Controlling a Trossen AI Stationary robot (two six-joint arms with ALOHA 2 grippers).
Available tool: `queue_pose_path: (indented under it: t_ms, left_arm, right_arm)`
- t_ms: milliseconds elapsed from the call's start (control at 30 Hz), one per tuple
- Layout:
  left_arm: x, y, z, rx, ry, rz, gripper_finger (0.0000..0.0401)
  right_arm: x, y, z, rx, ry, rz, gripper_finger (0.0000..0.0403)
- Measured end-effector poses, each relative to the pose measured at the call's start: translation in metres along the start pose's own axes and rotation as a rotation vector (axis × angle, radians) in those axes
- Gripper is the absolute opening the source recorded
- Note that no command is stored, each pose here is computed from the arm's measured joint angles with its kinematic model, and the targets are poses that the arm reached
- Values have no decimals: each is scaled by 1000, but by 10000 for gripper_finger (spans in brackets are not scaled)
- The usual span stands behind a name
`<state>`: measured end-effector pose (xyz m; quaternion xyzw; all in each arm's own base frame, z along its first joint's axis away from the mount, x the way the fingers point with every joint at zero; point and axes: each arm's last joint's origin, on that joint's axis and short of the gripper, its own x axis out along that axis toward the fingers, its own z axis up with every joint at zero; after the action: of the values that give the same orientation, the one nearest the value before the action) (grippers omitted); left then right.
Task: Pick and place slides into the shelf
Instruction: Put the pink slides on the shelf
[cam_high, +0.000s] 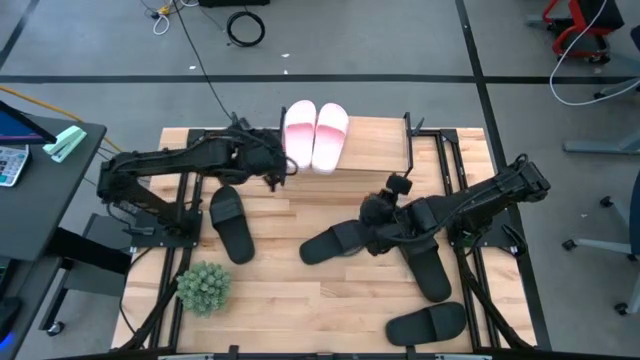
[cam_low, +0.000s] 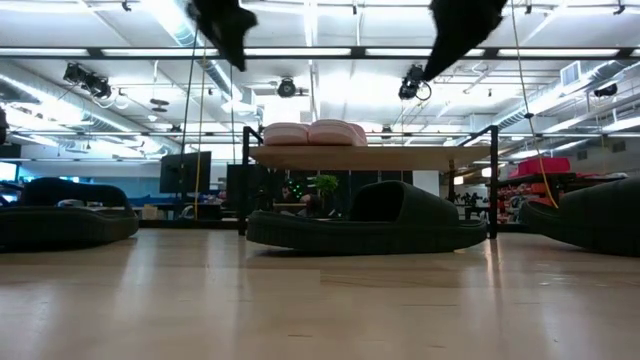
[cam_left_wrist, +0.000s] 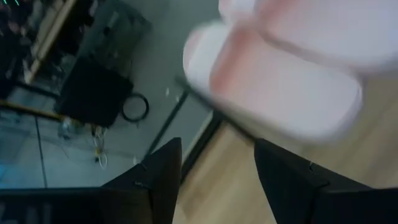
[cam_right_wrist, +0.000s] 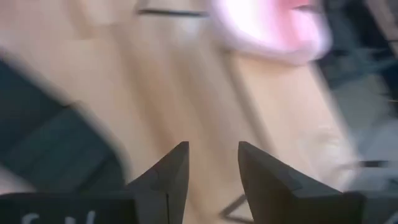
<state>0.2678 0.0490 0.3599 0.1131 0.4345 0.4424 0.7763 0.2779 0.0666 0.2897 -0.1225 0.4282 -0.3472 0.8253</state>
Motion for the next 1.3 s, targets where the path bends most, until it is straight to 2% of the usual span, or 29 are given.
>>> queue_pose_path:
  t_ms: [100,267,333,400,567,700,800,933,1100,1300]
  left_arm:
    - [-11,5,-11,-4,35,-2,198]
    - [-19,5,-21,-17,75,-1,186]
    - [-21,5,-21,-10,73,-3,180]
    - [-21,3,-21,16,72,-6,173]
    - [-20,4,-21,42,72,-5,150]
    - [-21,4,-22,55,81,-1,112]
    - [-21,6,-27,97,114,10,71]
    - [-22,9,-31,121,145,22,13]
    - [-23,11,-32,87,147,26,15]
    - [-23,11,-32,86,146,25,5]
  right_arm:
    - [14,-13,6,31,-1,-96,145]
    - [45,-41,15,110,76,-159,144]
    - [57,-52,18,103,109,-162,141]
    - [69,-64,21,97,135,-138,132]
    - [102,-94,37,150,105,40,77]
    - [122,-124,46,221,23,21,12]
    - [136,-145,44,285,27,4,12]
    - [154,-168,36,376,61,78,5]
    - [170,-185,27,483,93,163,4]
    - [198,-181,21,459,148,174,3]
